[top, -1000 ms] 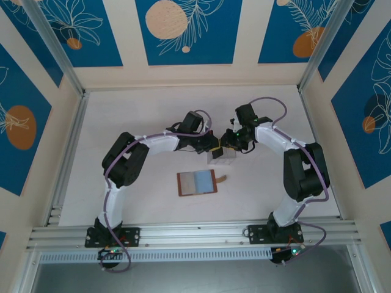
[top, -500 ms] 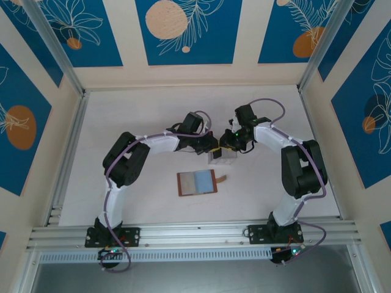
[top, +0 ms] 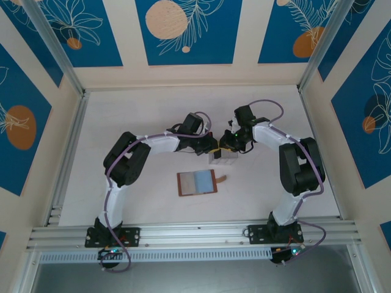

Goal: Put the credit cards into the card holder
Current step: Pick up the credit card from the storage box.

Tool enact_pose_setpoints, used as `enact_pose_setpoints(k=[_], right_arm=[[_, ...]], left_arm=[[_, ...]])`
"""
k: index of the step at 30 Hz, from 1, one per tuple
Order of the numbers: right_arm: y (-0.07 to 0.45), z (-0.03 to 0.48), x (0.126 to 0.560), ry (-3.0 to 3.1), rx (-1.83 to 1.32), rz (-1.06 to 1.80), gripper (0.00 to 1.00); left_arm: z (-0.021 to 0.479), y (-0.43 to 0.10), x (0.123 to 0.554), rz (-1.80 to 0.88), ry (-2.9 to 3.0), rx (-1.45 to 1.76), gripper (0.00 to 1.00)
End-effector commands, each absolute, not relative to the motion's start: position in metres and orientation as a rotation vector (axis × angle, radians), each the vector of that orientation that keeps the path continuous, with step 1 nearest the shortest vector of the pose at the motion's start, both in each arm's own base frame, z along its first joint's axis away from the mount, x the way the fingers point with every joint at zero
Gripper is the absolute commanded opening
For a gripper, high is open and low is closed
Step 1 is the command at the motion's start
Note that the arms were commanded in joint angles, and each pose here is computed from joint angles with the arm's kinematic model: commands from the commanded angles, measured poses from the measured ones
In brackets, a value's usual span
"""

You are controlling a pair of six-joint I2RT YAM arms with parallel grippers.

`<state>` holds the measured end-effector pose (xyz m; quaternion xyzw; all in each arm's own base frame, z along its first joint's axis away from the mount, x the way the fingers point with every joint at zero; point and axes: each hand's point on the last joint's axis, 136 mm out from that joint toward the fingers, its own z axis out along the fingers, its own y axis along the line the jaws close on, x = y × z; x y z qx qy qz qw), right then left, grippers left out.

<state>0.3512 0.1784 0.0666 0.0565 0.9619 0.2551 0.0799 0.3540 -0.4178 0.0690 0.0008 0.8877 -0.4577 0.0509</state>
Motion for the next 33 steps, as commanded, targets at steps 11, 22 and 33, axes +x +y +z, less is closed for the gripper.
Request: enact_pose_setpoints(k=[11, 22, 33], right_arm=[[0.194, 0.049, 0.348, 2.93, 0.158, 0.783, 0.12], [0.193, 0.058, 0.348, 2.907, 0.149, 0.808, 0.0], [0.189, 0.099, 0.351, 2.819, 0.136, 0.856, 0.0]], left_arm=[[0.066, -0.427, 0.348, -1.459, 2.693, 0.043, 0.0], [0.074, -0.426, 0.348, -1.472, 2.679, 0.051, 0.0], [0.096, -0.403, 0.358, -1.465, 2.637, 0.043, 0.01]])
